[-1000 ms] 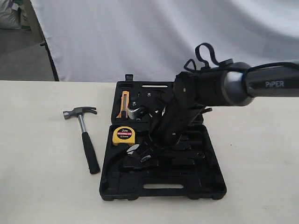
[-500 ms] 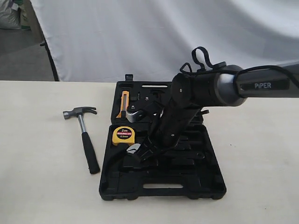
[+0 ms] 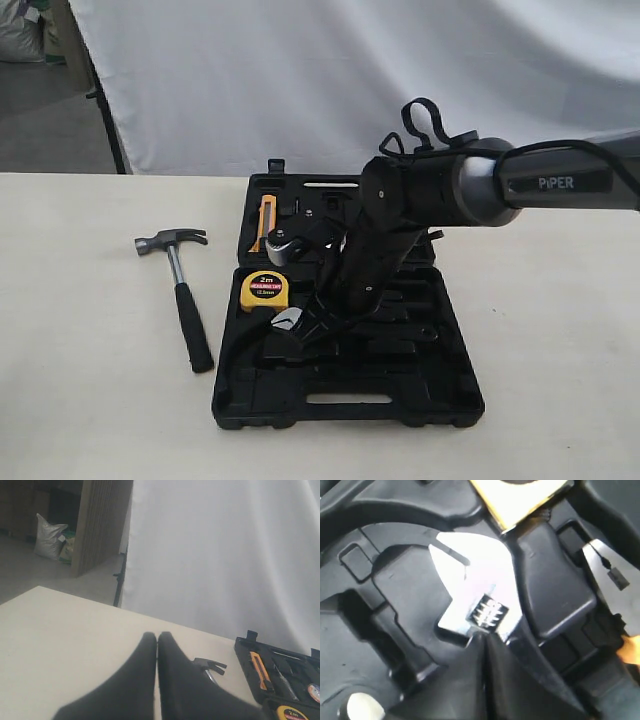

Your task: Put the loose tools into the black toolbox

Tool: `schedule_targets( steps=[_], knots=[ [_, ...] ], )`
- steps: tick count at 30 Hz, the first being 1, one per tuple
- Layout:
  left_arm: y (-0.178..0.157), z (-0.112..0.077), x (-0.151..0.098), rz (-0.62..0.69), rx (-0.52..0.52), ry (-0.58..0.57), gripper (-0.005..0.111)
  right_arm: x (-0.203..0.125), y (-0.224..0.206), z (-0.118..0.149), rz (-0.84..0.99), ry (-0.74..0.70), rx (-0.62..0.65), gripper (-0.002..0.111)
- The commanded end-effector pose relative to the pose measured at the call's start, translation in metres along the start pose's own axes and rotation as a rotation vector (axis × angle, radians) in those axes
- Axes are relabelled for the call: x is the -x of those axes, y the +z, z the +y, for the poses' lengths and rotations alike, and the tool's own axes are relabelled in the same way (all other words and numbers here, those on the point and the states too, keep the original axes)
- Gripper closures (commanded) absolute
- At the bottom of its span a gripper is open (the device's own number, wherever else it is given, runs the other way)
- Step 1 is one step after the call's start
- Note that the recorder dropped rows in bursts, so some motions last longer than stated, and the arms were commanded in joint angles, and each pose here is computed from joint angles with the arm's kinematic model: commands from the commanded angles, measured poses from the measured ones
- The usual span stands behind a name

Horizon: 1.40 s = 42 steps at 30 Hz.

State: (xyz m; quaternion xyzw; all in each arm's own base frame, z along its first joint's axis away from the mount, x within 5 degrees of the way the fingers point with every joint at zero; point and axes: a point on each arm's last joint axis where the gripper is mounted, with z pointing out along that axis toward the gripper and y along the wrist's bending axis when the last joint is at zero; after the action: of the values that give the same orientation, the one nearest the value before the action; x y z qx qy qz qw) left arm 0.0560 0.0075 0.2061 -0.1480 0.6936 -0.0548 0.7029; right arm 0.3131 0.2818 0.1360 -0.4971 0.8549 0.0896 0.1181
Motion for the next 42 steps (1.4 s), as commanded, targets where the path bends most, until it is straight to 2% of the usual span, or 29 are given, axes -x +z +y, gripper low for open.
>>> schedule_targets(
  steps=[1,8,17,19,22,24,32,36,39,42],
  knots=[
    [0.0,0.001,0.002,-0.02,0.021,0.0,0.106,-0.004,-0.004,-0.003,0.07,-0.035,-0.005,0.108],
    [0.0,0.001,0.002,-0.02,0.021,0.0,0.106,0.015,-0.035,0.001,-0.109,0.056,-0.015,0.108],
    [0.0,0.001,0.002,-0.02,0.021,0.0,0.106,0.032,-0.031,0.02,-0.22,-0.05,-0.036,0.108],
    [0.0,0.001,0.002,-0.02,0.021,0.0,0.106,0.031,-0.022,0.02,-0.209,-0.076,-0.04,0.108],
    [0.0,0.001,0.002,-0.02,0.021,0.0,0.106,0.011,0.02,0.007,-0.048,-0.066,-0.007,0.108],
    [0.0,0.001,0.002,-0.02,0.021,0.0,0.106,0.005,0.03,0.0,-0.02,-0.052,-0.004,0.108],
    [0.0,0.001,0.002,-0.02,0.021,0.0,0.106,0.011,-0.001,-0.001,-0.061,-0.039,-0.025,0.108],
    [0.0,0.001,0.002,-0.02,0.021,0.0,0.106,0.022,-0.03,0.0,-0.172,-0.038,-0.066,0.108],
    [0.0,0.001,0.002,-0.02,0.021,0.0,0.106,0.03,-0.043,0.013,-0.229,-0.036,-0.049,0.108],
    [0.0,0.001,0.002,-0.02,0.021,0.0,0.106,0.031,-0.031,0.026,-0.196,-0.08,-0.028,0.108]
  ],
)
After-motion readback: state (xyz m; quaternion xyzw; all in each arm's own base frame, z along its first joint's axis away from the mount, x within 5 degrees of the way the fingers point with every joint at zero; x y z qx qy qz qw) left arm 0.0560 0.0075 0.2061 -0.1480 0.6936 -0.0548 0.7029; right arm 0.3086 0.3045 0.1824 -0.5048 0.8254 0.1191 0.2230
